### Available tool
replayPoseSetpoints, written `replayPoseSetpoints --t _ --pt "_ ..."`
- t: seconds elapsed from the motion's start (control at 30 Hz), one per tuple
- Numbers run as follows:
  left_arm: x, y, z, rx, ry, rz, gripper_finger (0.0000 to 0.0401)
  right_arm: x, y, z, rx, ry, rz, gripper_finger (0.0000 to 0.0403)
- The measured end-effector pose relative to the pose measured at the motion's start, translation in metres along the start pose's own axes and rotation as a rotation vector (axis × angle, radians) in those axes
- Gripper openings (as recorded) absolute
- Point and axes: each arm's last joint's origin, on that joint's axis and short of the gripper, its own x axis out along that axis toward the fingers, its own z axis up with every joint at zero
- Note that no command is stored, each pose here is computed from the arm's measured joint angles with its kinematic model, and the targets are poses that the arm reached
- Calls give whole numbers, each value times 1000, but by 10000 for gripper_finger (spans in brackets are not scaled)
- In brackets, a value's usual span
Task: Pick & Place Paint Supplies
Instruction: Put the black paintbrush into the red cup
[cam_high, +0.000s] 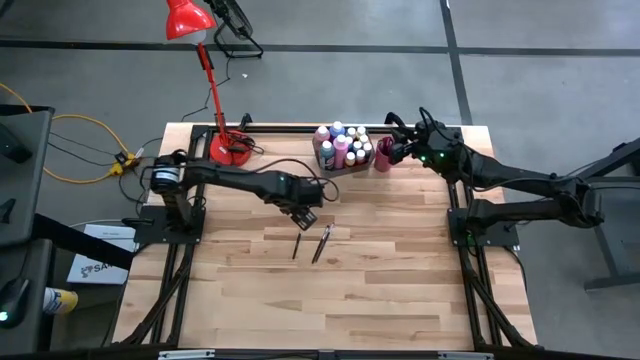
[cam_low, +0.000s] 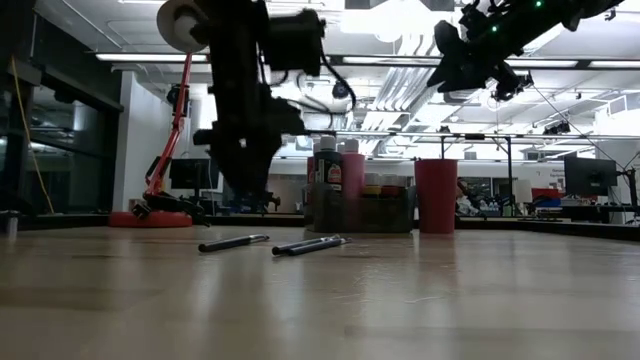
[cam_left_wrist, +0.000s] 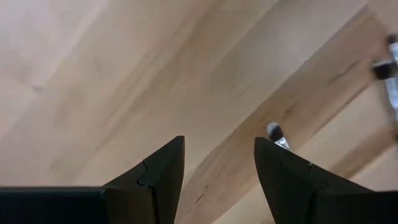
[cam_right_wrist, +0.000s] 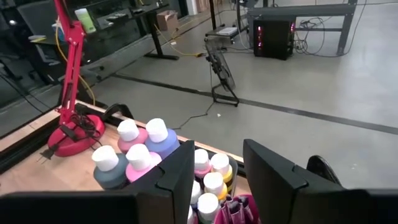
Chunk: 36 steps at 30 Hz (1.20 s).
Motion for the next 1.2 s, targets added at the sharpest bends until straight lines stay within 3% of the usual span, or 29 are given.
replayPoseSetpoints --t 0.3,1.2 --pt "26 -12 1 -69 61 -61 187 0 -1 -2 -6 14 -6 131" --pt "35 -28 -5 -119 73 -117 187 0 -2 -4 1 41 -14 131"
